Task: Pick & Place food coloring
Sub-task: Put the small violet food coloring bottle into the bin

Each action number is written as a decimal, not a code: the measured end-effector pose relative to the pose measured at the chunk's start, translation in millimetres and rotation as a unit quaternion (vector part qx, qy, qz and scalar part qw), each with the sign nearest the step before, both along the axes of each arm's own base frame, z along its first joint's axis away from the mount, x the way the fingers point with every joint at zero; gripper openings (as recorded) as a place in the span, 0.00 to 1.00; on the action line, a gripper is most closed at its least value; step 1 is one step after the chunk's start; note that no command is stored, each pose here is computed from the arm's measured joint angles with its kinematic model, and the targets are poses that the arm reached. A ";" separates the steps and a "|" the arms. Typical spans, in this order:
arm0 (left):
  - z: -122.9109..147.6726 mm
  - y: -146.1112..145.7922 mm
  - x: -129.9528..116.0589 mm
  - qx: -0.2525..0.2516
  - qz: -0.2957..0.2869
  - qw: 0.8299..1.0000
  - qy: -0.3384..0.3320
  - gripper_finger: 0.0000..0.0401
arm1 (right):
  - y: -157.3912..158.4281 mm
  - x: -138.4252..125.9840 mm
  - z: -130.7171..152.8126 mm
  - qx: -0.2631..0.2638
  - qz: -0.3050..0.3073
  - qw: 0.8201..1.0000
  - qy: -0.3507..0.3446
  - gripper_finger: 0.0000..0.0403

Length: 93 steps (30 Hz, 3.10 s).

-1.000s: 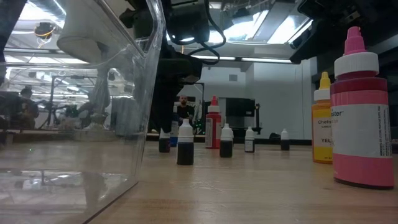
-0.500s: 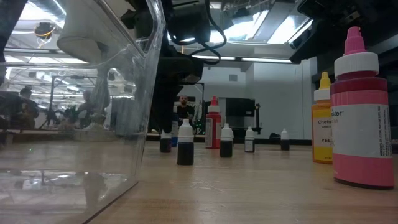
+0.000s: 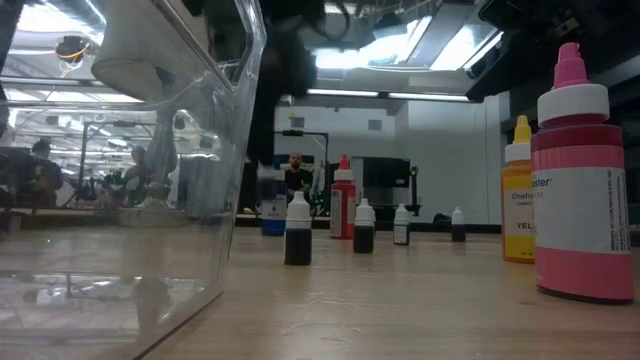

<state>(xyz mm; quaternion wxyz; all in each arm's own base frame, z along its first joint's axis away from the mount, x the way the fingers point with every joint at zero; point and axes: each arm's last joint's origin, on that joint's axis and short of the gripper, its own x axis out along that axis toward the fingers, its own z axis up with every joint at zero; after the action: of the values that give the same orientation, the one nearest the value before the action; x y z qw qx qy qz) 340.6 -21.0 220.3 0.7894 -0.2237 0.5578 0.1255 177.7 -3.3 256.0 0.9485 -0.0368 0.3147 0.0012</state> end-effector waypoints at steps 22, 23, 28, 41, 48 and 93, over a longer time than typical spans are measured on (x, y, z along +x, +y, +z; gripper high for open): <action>85.0 -129.1 -102.4 -0.083 -0.025 0.994 -0.072 0.10 | 0.0 0.1 0.1 0.006 -0.004 1.000 -0.001 0.06; 82.9 -134.6 -104.1 -0.087 -0.012 0.994 -0.067 0.10 | 0.0 0.1 0.1 -0.002 0.002 1.000 -0.001 0.06; 71.3 -160.3 -109.7 -0.110 0.059 0.991 -0.049 0.10 | 0.0 0.1 0.0 -0.024 0.018 1.000 0.000 0.06; 9.9 -216.5 -92.3 -0.133 0.146 0.980 -0.002 0.09 | 0.1 0.0 -0.1 -0.035 0.028 0.999 0.001 0.06; 20.2 -219.1 -89.6 -0.075 0.161 0.984 0.023 0.09 | 0.2 0.1 -0.1 -0.034 0.027 0.999 0.001 0.06; -29.0 -230.5 -72.3 -0.018 0.168 0.982 0.087 0.14 | 0.1 0.1 -0.1 -0.044 0.034 0.998 0.001 0.06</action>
<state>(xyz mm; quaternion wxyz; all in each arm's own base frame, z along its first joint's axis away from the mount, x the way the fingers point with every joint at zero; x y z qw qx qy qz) 268.3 -251.6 191.4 0.7014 -0.3165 0.5807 0.2658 177.7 -3.2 255.8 0.9450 -0.0893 0.3141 0.0192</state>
